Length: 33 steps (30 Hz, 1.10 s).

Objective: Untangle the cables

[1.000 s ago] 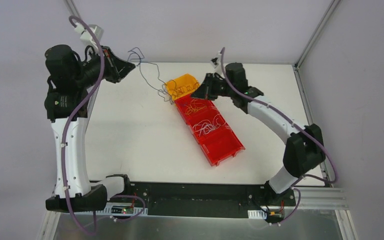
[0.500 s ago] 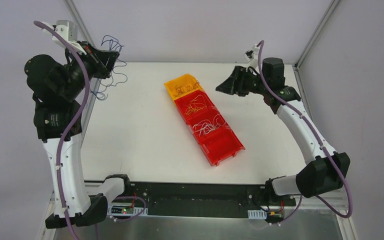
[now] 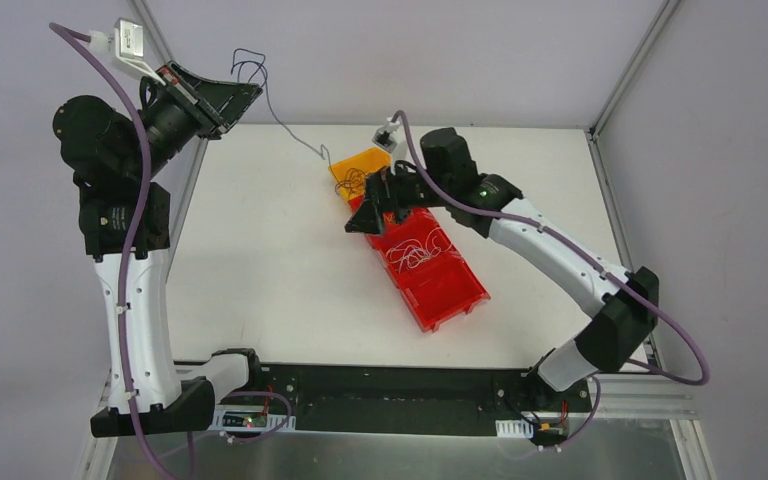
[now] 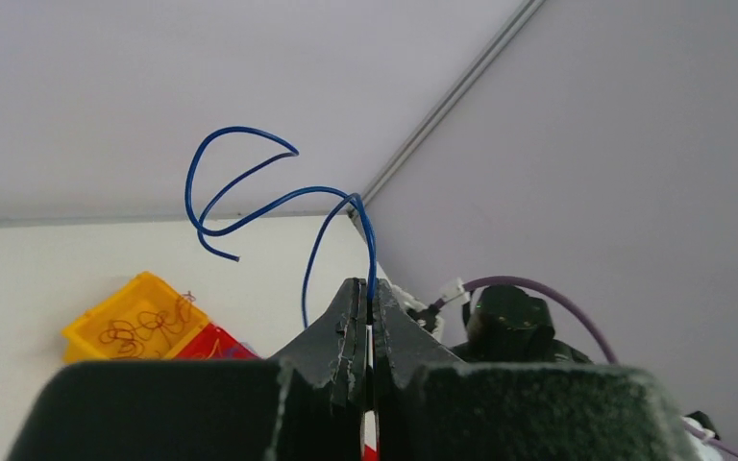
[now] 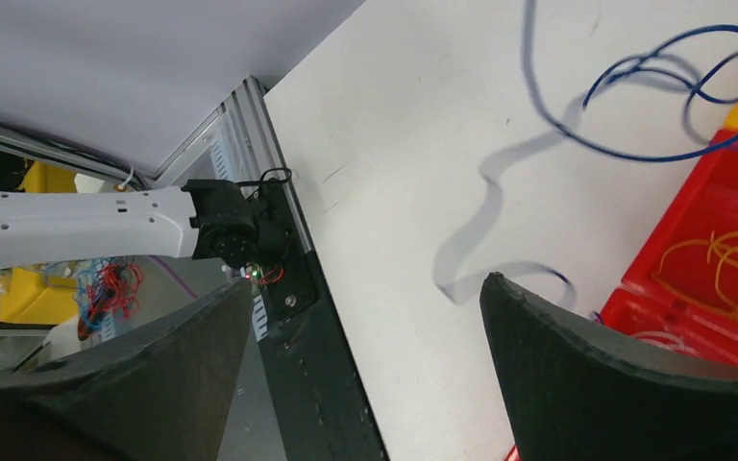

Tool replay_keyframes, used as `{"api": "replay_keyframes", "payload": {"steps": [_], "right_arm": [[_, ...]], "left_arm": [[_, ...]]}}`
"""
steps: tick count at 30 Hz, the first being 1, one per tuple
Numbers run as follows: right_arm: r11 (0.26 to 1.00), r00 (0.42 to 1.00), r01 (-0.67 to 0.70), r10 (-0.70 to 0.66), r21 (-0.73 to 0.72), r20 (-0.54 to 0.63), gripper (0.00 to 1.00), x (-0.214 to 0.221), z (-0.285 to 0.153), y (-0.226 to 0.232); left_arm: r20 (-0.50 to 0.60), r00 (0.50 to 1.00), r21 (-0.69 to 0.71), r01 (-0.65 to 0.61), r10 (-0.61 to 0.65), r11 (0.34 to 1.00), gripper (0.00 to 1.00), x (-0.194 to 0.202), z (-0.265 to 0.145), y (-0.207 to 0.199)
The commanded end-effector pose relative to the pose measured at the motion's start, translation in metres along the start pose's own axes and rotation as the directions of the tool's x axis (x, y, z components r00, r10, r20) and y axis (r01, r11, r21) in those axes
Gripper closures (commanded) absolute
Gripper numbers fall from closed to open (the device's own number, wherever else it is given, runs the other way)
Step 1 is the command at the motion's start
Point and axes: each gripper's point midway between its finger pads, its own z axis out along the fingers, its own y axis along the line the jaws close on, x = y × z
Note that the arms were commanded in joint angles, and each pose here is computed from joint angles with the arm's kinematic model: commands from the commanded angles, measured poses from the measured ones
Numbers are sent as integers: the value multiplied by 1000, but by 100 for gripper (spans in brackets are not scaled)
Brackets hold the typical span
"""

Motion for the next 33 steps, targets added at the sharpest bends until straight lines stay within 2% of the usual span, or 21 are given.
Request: {"api": "replay_keyframes", "payload": {"steps": [1,5,8,13,20,22,25,26,30,33], "right_arm": [[991,989,134,-134,3,57,8,-32,24,6],[976,975,198,-205,86,80,8,-48,50,1],[974,976,177,-193,143,100,10,-58,61,-10],[976,981,166,-178,138,80,11,-49,72,-12],[979,976,201,-203,41,79,9,-50,80,17],[961,959,266,-271,74,83,9,-56,90,27],[927,938,309,-334,214,94,12,-66,106,10],[916,935,308,-342,257,98,18,-70,109,2],[887,930,330,-365,324,51,71,-57,116,-23],[890,929,368,-364,270,-68,91,-16,111,-29]], "left_arm": [[-2,996,78,85,-85,993,100,-2,3,-14],[-15,994,104,114,-113,988,100,2,6,-13],[-8,996,136,90,-90,987,100,-1,5,-20],[38,999,221,12,-21,975,100,-20,3,-45],[39,999,282,12,-24,959,100,-25,8,-60],[48,999,282,4,-18,959,100,-25,8,-61],[64,998,284,-23,5,958,100,-31,7,-67],[72,997,287,-35,15,957,100,-33,5,-70],[119,991,270,-94,63,958,100,-46,2,-76],[192,975,154,-141,111,978,100,-62,-1,-61]]}}
